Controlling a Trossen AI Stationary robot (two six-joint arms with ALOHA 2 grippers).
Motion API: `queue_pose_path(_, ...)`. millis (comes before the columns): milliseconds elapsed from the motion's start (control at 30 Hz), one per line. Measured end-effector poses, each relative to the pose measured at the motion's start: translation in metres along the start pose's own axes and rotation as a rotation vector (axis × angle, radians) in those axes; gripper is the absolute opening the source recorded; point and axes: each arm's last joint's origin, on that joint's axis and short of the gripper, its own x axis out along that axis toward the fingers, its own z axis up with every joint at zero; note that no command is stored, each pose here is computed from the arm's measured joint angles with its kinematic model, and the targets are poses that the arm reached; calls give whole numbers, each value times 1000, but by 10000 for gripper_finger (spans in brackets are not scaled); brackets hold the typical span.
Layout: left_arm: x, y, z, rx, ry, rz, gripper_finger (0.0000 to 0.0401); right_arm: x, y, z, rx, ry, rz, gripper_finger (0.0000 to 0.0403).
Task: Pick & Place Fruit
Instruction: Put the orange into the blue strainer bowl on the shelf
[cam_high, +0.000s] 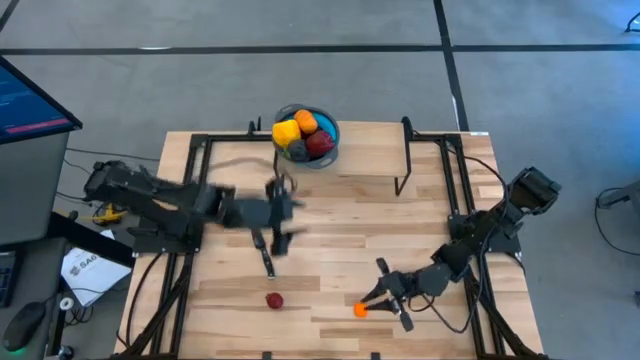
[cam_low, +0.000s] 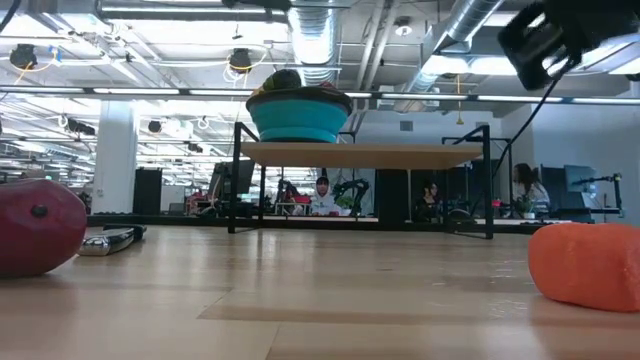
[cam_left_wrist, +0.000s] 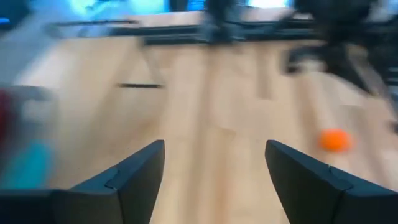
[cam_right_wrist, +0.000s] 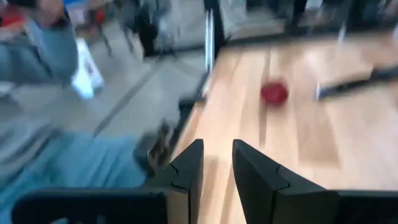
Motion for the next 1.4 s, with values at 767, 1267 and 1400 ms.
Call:
queue_pose_path(767, 14, -77, -147, -171, -80, -128, 251, 63, -13, -65, -262, 550, -71, 301)
queue_pose_path(1267, 15, -77, -148, -190, -113, -114, 250, 56, -14, -30, -184, 446, -83, 138)
queue_pose_path(1400, 15, -76, -146, -200, -125, -104, 250, 51, -28, 1, -212, 357, -104, 138)
